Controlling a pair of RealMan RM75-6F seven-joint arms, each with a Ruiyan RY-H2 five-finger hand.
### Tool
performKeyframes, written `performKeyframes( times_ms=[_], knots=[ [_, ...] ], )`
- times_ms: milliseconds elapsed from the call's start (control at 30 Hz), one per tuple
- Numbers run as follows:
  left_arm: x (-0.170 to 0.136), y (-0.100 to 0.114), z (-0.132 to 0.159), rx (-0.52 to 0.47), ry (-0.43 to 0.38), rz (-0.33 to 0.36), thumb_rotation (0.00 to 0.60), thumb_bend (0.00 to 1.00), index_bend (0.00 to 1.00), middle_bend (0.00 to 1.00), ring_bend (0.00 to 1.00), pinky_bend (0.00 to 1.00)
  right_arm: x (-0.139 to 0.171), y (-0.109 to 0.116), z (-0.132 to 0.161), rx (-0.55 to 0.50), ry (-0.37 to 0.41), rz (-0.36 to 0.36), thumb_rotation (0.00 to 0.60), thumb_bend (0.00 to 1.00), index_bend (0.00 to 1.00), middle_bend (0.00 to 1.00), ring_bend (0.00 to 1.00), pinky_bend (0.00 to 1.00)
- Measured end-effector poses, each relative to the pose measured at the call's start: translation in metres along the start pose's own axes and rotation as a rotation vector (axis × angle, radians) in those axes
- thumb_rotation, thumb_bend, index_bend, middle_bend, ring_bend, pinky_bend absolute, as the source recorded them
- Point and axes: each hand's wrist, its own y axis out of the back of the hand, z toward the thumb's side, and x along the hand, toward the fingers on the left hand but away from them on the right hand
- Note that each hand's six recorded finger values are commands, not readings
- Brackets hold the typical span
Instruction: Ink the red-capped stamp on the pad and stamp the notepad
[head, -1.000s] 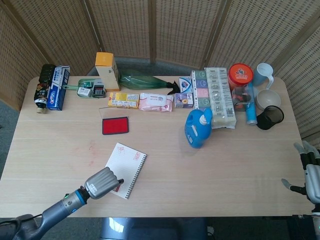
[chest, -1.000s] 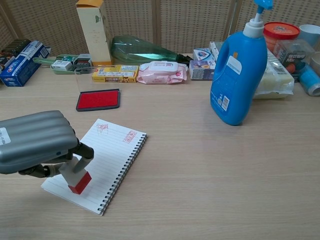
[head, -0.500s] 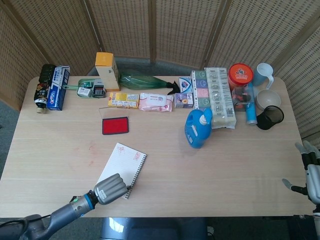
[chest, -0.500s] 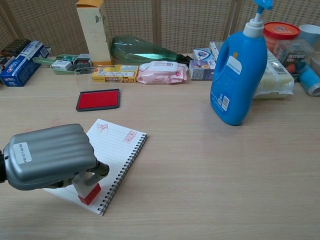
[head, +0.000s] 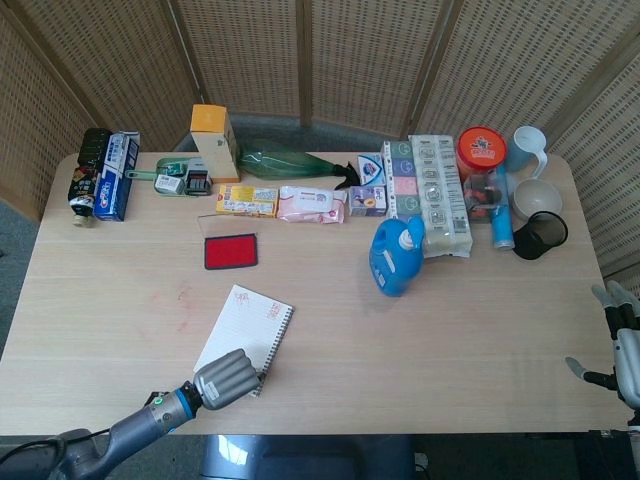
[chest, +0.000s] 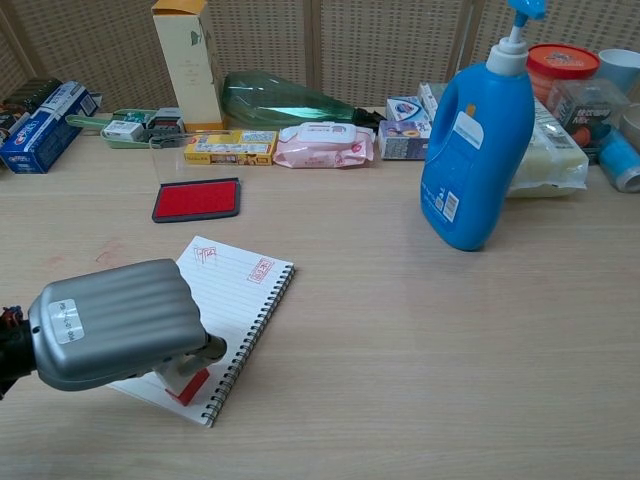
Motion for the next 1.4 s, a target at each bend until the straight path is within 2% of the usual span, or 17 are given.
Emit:
performKeyframes(
  times_ms=[967, 1400],
  knots=[
    [0.003, -0.013, 0.004, -0.032, 0.003, -0.025, 0.600, 0.38, 0.66, 1.00, 1.00, 1.00, 0.001, 0.000, 0.000, 0.001, 0.004, -0.001, 0.600, 0.07, 0.06, 0.01, 0.00, 0.00],
    [-0.016, 0.041, -0.040, 0.017, 0.119, 0.109, 0.600, 0.38, 0.66, 1.00, 1.00, 1.00, 0.003, -0.001, 0.004, 0.005, 0.014, 0.002, 0.600, 0.07, 0.06, 0.01, 0.00, 0.00]
  ],
)
